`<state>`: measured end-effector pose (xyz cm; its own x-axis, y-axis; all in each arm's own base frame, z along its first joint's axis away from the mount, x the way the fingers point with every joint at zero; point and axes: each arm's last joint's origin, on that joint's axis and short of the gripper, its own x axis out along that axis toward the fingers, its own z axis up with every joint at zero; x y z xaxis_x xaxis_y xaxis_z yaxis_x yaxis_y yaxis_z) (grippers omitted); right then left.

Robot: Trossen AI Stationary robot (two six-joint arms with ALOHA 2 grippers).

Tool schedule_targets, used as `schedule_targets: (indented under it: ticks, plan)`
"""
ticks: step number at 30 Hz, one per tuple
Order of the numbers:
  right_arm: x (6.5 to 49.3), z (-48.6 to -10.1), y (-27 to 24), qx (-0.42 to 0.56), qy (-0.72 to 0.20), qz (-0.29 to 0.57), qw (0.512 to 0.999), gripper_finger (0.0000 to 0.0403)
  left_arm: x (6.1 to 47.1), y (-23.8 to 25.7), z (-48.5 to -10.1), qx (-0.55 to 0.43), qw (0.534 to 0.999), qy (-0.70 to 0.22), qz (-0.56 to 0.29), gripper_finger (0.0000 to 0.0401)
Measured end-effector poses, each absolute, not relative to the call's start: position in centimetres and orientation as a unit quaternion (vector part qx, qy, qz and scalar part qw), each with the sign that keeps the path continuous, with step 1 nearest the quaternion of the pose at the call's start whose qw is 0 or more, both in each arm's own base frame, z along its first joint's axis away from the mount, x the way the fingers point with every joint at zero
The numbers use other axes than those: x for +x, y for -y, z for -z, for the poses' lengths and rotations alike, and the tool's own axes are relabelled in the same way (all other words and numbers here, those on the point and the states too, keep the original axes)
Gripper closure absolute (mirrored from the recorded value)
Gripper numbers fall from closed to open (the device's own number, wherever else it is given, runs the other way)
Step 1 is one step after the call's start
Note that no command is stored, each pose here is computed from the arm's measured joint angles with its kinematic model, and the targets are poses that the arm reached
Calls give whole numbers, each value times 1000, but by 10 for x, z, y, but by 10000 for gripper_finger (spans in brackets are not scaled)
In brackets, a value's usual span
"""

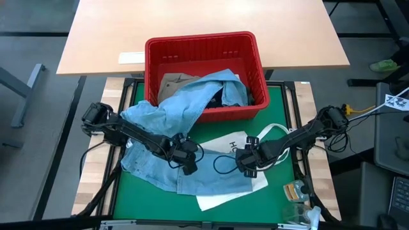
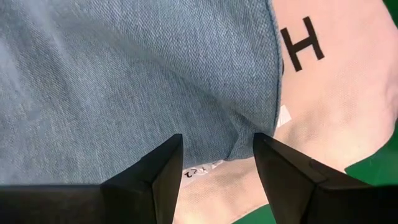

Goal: Fold Laundry from Bin
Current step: Fold the blue jeans

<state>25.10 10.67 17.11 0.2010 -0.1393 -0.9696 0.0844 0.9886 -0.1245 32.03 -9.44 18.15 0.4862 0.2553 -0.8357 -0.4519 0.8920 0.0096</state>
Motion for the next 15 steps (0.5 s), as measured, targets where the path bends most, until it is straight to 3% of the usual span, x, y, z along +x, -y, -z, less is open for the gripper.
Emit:
schedule_targets:
  ticks: [8, 15]
  plan:
    - [250, -170, -107, -24, -634, 72, 769, 205, 324, 95, -144, -70, 824, -513, -228, 300]
    - [250, -161, -107, -33, -655, 76, 751, 205, 325, 95, -138, -61, 820, -517, -238, 300]
